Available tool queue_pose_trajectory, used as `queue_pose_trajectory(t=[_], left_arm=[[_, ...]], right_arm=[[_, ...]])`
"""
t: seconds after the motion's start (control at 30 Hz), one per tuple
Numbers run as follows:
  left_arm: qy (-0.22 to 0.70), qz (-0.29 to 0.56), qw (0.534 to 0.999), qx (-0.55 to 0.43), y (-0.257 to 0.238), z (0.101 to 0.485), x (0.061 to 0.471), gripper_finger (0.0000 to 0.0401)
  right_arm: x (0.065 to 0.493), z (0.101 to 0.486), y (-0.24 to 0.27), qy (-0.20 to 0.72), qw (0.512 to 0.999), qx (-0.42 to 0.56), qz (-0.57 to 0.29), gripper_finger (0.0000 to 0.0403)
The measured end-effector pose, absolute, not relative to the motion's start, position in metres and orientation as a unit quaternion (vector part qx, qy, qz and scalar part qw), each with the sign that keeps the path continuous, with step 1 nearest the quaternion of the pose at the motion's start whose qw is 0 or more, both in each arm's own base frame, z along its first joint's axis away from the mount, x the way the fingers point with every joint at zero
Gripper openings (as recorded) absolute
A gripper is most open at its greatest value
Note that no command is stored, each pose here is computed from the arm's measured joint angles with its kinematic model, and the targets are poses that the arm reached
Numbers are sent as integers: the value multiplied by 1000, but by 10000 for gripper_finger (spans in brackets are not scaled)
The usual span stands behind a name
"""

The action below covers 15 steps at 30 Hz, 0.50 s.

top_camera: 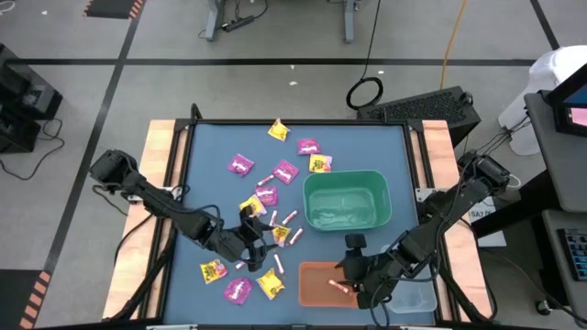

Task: Sort candy
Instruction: Put the white candy into the orange bin

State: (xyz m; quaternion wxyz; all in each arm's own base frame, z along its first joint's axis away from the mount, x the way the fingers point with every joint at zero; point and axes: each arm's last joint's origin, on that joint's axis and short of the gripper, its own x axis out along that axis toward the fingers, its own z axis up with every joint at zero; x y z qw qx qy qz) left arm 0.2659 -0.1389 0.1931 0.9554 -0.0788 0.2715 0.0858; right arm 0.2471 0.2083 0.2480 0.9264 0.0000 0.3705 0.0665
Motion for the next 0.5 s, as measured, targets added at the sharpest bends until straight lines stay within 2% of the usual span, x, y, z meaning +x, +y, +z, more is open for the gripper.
queue_pose_trajectory(t=[0.23,0.5], left_arm=[[294,154,943,-30,-140,156,275,260],[287,242,923,-85,-127,132,283,260]], right_arm=[[249,249,207,352,934,-30,53,176],[249,250,206,343,938,-36,35,176]])
